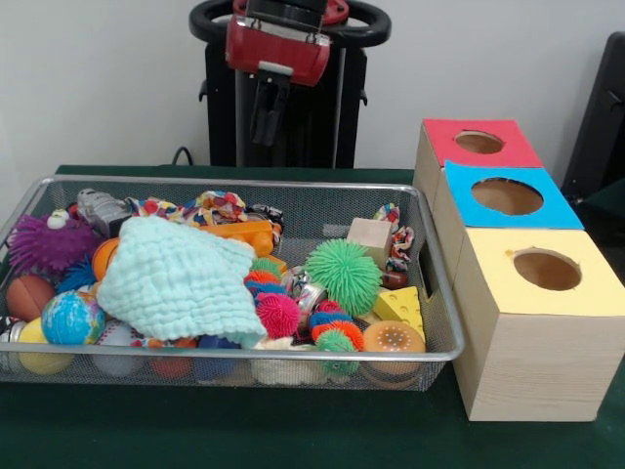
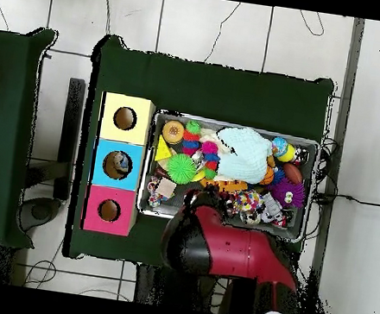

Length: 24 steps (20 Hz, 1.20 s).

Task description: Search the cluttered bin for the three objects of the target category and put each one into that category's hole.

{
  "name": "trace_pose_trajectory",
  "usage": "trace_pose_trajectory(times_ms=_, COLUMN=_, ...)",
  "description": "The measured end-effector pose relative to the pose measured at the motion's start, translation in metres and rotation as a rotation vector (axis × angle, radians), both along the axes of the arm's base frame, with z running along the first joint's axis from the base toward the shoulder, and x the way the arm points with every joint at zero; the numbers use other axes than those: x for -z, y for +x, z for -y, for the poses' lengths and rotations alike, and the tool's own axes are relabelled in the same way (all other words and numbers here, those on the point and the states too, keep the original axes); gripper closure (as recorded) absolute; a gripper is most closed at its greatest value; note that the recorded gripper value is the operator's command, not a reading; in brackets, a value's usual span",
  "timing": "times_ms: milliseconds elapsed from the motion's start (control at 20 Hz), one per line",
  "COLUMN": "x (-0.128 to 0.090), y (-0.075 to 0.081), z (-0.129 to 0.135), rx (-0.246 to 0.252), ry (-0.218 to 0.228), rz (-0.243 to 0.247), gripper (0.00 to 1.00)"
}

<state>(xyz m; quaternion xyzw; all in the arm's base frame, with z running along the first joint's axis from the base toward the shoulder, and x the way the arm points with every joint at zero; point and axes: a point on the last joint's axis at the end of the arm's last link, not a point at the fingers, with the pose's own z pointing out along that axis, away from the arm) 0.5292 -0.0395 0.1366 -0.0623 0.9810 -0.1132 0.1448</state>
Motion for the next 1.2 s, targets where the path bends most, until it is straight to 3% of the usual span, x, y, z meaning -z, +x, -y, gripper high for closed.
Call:
trace_pose_trajectory(times_ms=700, x=0.023, y=0.035, z=0.063, rx=-0.067, ry=0.066, rz=0.059, gripper=1.00)
trace_pose_trajectory(times_ms=1200, x=0.037, y=0.057, z=0.081, rx=-0.124, ry=0.115, rz=0.111, gripper=1.00)
